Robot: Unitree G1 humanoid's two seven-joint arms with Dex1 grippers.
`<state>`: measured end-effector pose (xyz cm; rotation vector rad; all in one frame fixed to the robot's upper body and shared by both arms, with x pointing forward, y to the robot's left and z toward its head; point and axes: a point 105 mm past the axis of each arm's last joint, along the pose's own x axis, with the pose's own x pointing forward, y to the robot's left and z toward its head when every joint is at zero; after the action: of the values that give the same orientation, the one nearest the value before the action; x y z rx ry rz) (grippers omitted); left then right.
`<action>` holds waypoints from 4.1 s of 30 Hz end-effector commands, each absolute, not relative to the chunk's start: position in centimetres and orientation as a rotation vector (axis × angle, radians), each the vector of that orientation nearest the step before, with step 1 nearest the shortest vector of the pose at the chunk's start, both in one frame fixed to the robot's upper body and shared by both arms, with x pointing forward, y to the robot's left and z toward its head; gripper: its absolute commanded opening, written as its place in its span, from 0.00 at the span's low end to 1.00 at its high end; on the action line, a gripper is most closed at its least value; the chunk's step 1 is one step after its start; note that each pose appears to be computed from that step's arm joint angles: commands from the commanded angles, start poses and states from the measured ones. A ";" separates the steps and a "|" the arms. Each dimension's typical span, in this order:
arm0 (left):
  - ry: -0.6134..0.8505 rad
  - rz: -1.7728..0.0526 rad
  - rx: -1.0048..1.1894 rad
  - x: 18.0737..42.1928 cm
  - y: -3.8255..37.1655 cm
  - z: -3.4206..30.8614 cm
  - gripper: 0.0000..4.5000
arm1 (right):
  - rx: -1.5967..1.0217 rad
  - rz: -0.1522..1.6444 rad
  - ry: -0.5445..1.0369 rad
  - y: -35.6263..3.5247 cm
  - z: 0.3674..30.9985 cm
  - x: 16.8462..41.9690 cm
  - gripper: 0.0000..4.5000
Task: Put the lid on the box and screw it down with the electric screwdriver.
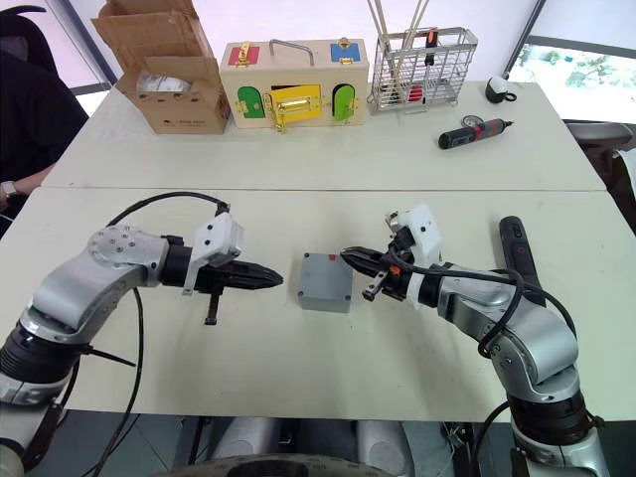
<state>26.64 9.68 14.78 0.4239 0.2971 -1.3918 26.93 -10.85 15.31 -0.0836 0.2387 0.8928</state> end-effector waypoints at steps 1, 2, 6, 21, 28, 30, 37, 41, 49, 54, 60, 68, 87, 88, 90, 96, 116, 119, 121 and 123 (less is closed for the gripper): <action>0.261 -1.398 0.444 26.4 9.4 15.5 0.00 | -0.099 0.892 0.212 -11.0 15.8 26.9 0.01; 0.262 -1.397 0.442 26.3 9.4 15.5 0.00 | -0.097 0.887 0.214 -11.1 15.8 26.9 0.01; 0.260 -1.393 0.437 26.4 9.3 15.5 0.00 | -0.086 0.875 0.220 -11.5 15.6 26.9 0.01; 0.251 -1.382 0.432 26.5 9.3 15.5 0.00 | -0.094 0.843 0.221 -12.0 15.1 27.7 0.01; 0.248 -1.383 0.430 26.5 9.1 15.5 0.00 | -0.076 0.849 0.220 -11.5 14.8 27.8 0.01; 0.247 -1.381 0.430 26.5 9.1 15.5 0.00 | -0.069 0.855 0.220 -11.3 14.8 27.8 0.01; 0.242 -1.376 0.425 26.6 9.0 15.5 0.00 | -0.082 0.854 0.237 -11.5 14.4 27.8 0.01; 0.237 -1.376 0.419 26.6 8.7 15.4 0.00 | -0.089 0.855 0.249 -11.5 14.0 27.8 0.01; 0.233 -1.369 0.413 26.7 8.7 15.4 0.00 | -0.099 0.846 0.255 -11.7 13.9 27.9 0.01; 0.232 -1.373 0.411 26.7 8.6 15.4 0.00 | -0.104 0.844 0.262 -11.7 13.6 28.0 0.01; 0.214 -1.379 0.373 26.7 8.5 16.1 0.00 | -0.104 0.844 0.258 -11.7 13.7 28.0 0.07; 0.163 -1.357 0.258 27.7 9.1 18.6 0.00 | -0.124 0.844 0.251 -12.4 14.9 28.0 0.81; -0.018 -1.640 0.464 26.3 4.0 18.2 0.00 | -0.053 0.382 0.910 -33.4 21.4 27.7 0.99; -0.025 -1.641 0.473 26.2 4.0 18.1 0.00 | -0.033 0.352 0.945 -34.0 21.1 27.6 0.99; -0.034 -1.645 0.474 26.1 3.8 18.1 0.00 | -0.011 0.312 0.988 -34.8 20.6 27.7 0.99; -0.043 -1.638 0.434 24.9 3.4 17.9 0.00 | 0.159 0.129 1.171 -36.5 16.9 27.4 0.99; 0.003 -1.525 0.329 24.5 3.2 16.6 0.00 | -0.032 0.129 1.356 -36.1 12.1 28.5 0.99; 0.000 -1.518 0.324 24.5 3.2 16.6 0.00 | -0.096 0.139 1.405 -36.4 11.0 28.0 0.83; 0.002 -1.511 0.326 24.6 3.2 16.5 0.00 | -0.109 0.142 1.411 -36.5 10.8 28.1 0.70; 0.006 -1.499 0.328 24.7 3.3 16.4 0.00 | -0.128 0.156 1.409 -36.3 10.6 28.4 0.57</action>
<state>24.91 3.25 15.52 0.3195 0.0493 -1.5063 28.38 -37.03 11.86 -0.1302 1.3818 0.1119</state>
